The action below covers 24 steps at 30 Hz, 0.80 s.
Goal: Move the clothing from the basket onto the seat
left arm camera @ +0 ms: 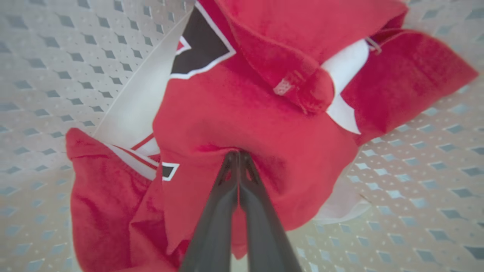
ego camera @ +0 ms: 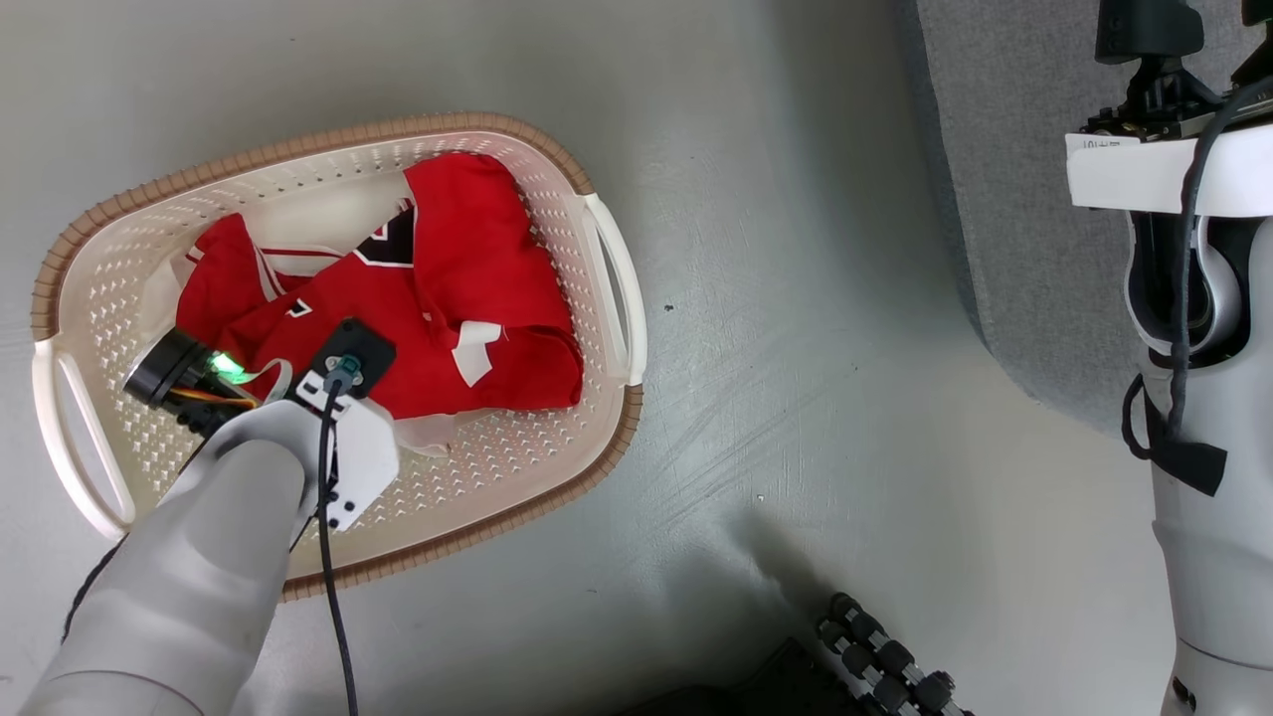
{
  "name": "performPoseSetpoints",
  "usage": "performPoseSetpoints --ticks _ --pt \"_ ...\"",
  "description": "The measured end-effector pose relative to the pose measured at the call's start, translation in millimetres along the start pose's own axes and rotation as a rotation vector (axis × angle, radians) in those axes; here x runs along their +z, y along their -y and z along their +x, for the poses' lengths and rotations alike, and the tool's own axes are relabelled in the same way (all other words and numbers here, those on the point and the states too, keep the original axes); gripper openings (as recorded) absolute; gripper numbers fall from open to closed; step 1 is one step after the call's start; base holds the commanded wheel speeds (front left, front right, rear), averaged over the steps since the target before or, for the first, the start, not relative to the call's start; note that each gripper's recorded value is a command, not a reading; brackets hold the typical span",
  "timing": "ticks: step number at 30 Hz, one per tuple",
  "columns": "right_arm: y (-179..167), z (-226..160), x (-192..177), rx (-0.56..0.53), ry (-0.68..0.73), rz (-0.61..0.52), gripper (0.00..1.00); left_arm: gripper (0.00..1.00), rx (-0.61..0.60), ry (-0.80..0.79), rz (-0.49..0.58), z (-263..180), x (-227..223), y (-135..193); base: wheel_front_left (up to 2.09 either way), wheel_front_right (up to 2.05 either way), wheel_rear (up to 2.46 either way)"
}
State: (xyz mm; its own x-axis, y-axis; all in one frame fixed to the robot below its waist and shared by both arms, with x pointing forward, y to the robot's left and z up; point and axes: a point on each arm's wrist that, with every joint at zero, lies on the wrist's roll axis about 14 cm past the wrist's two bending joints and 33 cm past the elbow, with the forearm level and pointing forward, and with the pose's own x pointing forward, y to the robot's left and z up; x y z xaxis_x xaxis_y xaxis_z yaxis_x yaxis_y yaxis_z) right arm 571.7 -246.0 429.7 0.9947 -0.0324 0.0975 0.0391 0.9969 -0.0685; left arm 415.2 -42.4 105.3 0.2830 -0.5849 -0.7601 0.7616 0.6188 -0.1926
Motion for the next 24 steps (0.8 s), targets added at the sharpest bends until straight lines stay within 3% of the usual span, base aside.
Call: performPoseSetpoints --ticks 15,24 --pt "-0.7 2.8 9.3 -0.008 0.025 0.019 1.00 0.00 0.033 0.180 0.018 -11.2 46.2 -11.0 0.00 0.00 0.00" --pt "-3.8 5.6 17.0 -0.005 0.046 0.011 1.00 0.00 0.092 0.205 -0.015 -31.6 38.1 -24.3 0.00 0.00 0.00"
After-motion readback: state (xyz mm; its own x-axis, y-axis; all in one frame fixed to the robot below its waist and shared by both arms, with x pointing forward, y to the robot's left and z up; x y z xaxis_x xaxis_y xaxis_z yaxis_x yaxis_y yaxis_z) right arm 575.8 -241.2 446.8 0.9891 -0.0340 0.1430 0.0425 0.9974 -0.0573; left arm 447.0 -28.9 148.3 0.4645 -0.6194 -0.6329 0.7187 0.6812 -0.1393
